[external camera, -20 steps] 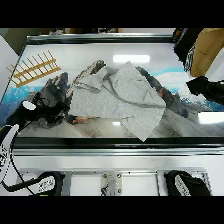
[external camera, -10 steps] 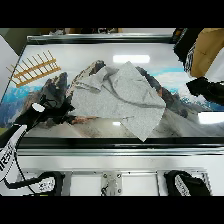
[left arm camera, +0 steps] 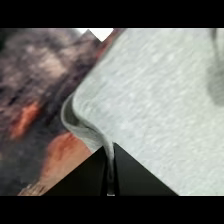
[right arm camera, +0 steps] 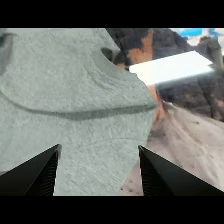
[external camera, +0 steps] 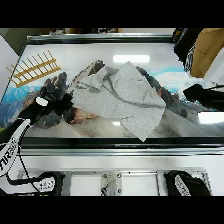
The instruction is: Fold the clothes and pants, and hang the long-sleeved shirts on hangers.
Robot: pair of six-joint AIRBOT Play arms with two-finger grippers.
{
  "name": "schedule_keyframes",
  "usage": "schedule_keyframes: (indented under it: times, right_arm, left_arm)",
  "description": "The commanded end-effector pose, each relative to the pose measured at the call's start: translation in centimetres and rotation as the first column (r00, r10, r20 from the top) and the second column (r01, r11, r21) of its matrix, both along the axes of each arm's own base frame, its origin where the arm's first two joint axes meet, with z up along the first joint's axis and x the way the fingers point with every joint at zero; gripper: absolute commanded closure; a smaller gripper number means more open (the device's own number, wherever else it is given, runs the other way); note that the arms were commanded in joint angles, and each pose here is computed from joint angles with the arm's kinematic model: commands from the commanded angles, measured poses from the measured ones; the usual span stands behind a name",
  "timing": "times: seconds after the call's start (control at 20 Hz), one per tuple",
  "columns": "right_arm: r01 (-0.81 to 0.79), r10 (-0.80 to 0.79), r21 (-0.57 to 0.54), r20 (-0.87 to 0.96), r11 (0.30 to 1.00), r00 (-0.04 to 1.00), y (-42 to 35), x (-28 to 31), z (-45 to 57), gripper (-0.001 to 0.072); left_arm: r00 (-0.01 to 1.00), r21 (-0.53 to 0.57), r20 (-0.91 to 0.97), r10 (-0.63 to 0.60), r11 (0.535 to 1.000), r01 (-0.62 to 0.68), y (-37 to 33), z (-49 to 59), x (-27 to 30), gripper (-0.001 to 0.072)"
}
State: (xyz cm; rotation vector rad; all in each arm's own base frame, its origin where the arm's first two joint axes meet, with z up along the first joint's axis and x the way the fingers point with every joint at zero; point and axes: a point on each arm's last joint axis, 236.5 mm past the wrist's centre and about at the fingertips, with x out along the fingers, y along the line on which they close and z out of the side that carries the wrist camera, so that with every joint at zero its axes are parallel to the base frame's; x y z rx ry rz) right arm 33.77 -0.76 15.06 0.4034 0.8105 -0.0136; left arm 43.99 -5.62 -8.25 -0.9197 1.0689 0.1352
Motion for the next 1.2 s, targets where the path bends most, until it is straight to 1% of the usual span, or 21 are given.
schedule_keyframes:
  times: [0.0,0.15,0.25,0.3,0.4,0.5,0.6,0.8,0.85,0.9,0.95,1.05,1.1,1.15]
  right_arm:
    - [0.092,-0.089,0.007,-0.213,0.996,0.973,-2.6,-1.6,-7.9,0.0187]
    - [0.202,-0.155,0.059,-0.450,0.978,0.880,-5.2,-3.5,-17.2,0.0186]
    - [0.207,-0.121,0.105,-0.530,0.973,0.839,-5.2,-3.3,-21.4,0.0187]
    - [0.212,-0.099,0.149,-0.546,0.966,0.832,-4.4,-2.5,-23.0,0.0187]
    - [0.207,-0.037,0.270,-0.522,0.940,0.852,-1.8,-0.3,-24.9,0.0187]
    - [0.189,0.006,0.363,-0.473,0.912,0.881,0.7,2.0,-25.7,0.0187]
    - [0.177,0.011,0.390,-0.432,0.903,0.902,2.3,3.7,-26.3,0.0188]
    - [0.143,0.033,0.375,-0.425,0.916,0.905,4.5,4.4,-27.3,0.0190]
    - [0.137,0.035,0.370,-0.422,0.919,0.906,4.8,4.5,-27.5,0.0251]
    - [0.137,0.025,0.359,-0.412,0.923,0.911,4.7,4.8,-27.5,0.0335]
    - [0.142,0.013,0.352,-0.402,0.925,0.915,4.4,5.1,-27.5,0.0389]
    - [0.148,-0.002,0.342,-0.391,0.928,0.920,4.0,5.5,-27.4,0.0573]
    - [0.131,0.006,0.334,-0.379,0.933,0.925,3.9,5.7,-27.3,0.0680]
    - [0.094,0.028,0.322,-0.355,0.942,0.934,3.9,5.9,-26.9,0.0688]
  left_arm:
    - [0.993,0.028,0.030,-0.110,0.994,0.109,-0.8,1.3,0.6,0.0699]
    - [0.985,0.041,0.011,-0.174,0.984,0.173,-1.2,1.2,-0.2,0.0699]
    - [0.980,0.057,-0.010,-0.199,0.978,0.199,-1.1,0.8,-0.8,0.0699]
    - [0.978,0.058,-0.016,-0.207,0.976,0.208,-1.2,0.8,-0.9,0.0698]
    - [0.977,0.053,-0.021,-0.211,0.976,0.212,-1.3,0.7,-1.1,0.0699]
    - [0.977,0.053,-0.021,-0.211,0.976,0.212,-1.3,0.7,-1.1,0.0698]
    - [0.977,0.054,-0.021,-0.211,0.976,0.212,-1.3,0.7,-1.1,0.0699]
    - [0.977,0.054,-0.021,-0.211,0.976,0.212,-1.3,0.7,-1.1,0.0699]
    - [0.977,0.054,-0.020,-0.211,0.976,0.212,-1.3,0.7,-1.1,0.0699]
    - [0.977,0.054,-0.020,-0.211,0.976,0.211,-1.3,0.7,-1.1,0.0699]
    - [0.977,0.054,-0.020,-0.211,0.976,0.211,-1.3,0.7,-1.1,0.0699]
    - [0.979,0.053,-0.021,-0.204,0.977,0.205,-1.0,0.7,-1.0,0.0699]
    - [0.980,0.053,-0.022,-0.198,0.979,0.198,-0.6,0.8,-1.0,0.0699]
    - [0.982,0.054,-0.015,-0.189,0.980,0.189,-0.2,1.1,-0.9,0.0699]
